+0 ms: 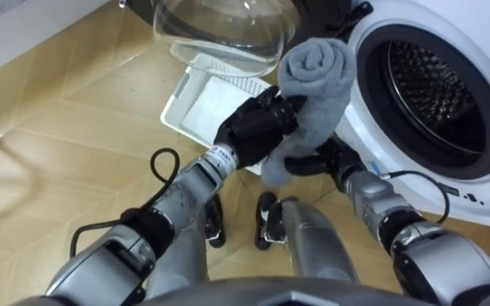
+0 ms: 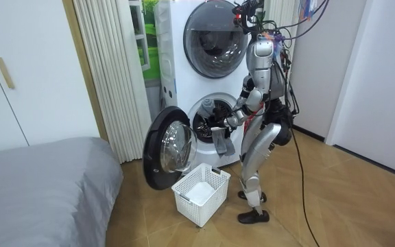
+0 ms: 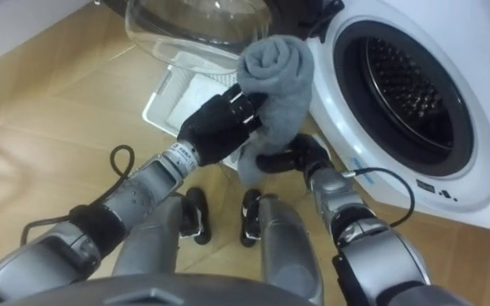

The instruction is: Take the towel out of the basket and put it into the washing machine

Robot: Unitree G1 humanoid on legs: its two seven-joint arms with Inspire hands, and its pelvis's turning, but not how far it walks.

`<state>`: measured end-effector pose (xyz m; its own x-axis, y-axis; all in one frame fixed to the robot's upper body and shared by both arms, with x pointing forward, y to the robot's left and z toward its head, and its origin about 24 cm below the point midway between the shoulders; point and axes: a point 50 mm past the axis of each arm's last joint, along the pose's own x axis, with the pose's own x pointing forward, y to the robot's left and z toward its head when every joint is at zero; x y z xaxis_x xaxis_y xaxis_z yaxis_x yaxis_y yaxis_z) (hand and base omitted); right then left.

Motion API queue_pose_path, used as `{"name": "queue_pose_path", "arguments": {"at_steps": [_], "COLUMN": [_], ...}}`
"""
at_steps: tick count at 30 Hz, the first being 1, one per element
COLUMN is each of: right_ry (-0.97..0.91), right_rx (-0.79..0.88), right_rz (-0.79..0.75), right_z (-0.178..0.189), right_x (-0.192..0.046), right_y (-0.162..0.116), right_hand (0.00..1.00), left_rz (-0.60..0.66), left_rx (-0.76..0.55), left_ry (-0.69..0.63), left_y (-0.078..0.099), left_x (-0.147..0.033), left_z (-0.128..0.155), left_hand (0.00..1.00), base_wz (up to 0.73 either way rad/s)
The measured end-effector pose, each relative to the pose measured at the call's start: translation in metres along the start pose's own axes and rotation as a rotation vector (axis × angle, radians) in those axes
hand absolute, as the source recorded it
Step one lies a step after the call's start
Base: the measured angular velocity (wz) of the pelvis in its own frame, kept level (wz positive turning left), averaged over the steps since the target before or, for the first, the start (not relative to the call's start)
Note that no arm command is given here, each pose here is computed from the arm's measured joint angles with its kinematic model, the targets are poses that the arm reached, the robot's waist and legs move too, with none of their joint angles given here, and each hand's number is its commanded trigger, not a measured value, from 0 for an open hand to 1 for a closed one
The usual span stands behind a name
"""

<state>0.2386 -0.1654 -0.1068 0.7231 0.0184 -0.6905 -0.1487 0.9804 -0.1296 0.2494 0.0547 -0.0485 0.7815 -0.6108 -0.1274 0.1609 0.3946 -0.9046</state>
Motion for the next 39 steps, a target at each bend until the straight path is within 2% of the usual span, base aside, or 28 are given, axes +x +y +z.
{"name": "queue_pose_path", "arguments": {"at_steps": [6, 7, 8, 14, 20, 23, 26, 28, 31, 36, 39], "right_ry": [-0.015, -0.018, -0.018, -0.005, 0.098, 0.123, 0.142, 0.147, 0.154, 0.165, 0.172], "right_rx": [0.018, 0.018, 0.019, 0.022, 0.009, 0.001, 0.025, 0.059, 0.128, 0.289, 0.44], "right_rz": [-0.035, -0.042, -0.044, -0.058, -0.076, -0.103, -0.125, -0.13, -0.157, -0.193, -0.212], "right_z": [0.005, 0.006, 0.006, 0.006, -0.019, -0.027, -0.034, -0.035, -0.037, -0.04, -0.044], "right_x": [0.0, 0.001, 0.001, 0.001, -0.004, -0.007, -0.009, -0.01, -0.011, -0.012, -0.013], "right_y": [0.001, 0.002, 0.002, 0.005, 0.001, -0.007, -0.009, -0.009, -0.016, -0.027, -0.03], "right_hand": [1.0, 1.0, 1.0, 1.0, 1.0, 1.0, 1.0, 1.0, 1.0, 1.0, 1.0], "left_rz": [0.017, 0.02, 0.022, 0.056, 0.062, 0.102, 0.188, 0.285, 0.413, 0.549, 0.611], "left_rx": [-0.043, -0.049, -0.058, -0.138, -0.18, -0.182, -0.145, -0.077, 0.067, 0.306, 0.363], "left_ry": [-0.036, -0.042, -0.048, -0.095, -0.118, -0.119, -0.13, -0.136, -0.091, 0.033, 0.079], "left_y": [-0.004, -0.005, -0.006, -0.004, -0.001, 0.01, 0.031, 0.051, 0.069, 0.08, 0.084], "left_x": [0.004, 0.004, 0.005, 0.005, 0.002, -0.009, -0.029, -0.049, -0.069, -0.081, -0.082], "left_z": [0.004, 0.005, 0.005, 0.008, 0.007, 0.004, 0.008, 0.015, 0.019, 0.013, 0.006], "left_hand": [1.0, 0.64, 0.0, 0.0, 0.0, 0.0, 0.0, 0.0, 0.0, 0.0, 0.0], "base_wz": [0.01, 0.0, 0.0, 0.0, 0.01, 0.0, -0.02, 0.0, 0.0, 0.0, 0.0]}}
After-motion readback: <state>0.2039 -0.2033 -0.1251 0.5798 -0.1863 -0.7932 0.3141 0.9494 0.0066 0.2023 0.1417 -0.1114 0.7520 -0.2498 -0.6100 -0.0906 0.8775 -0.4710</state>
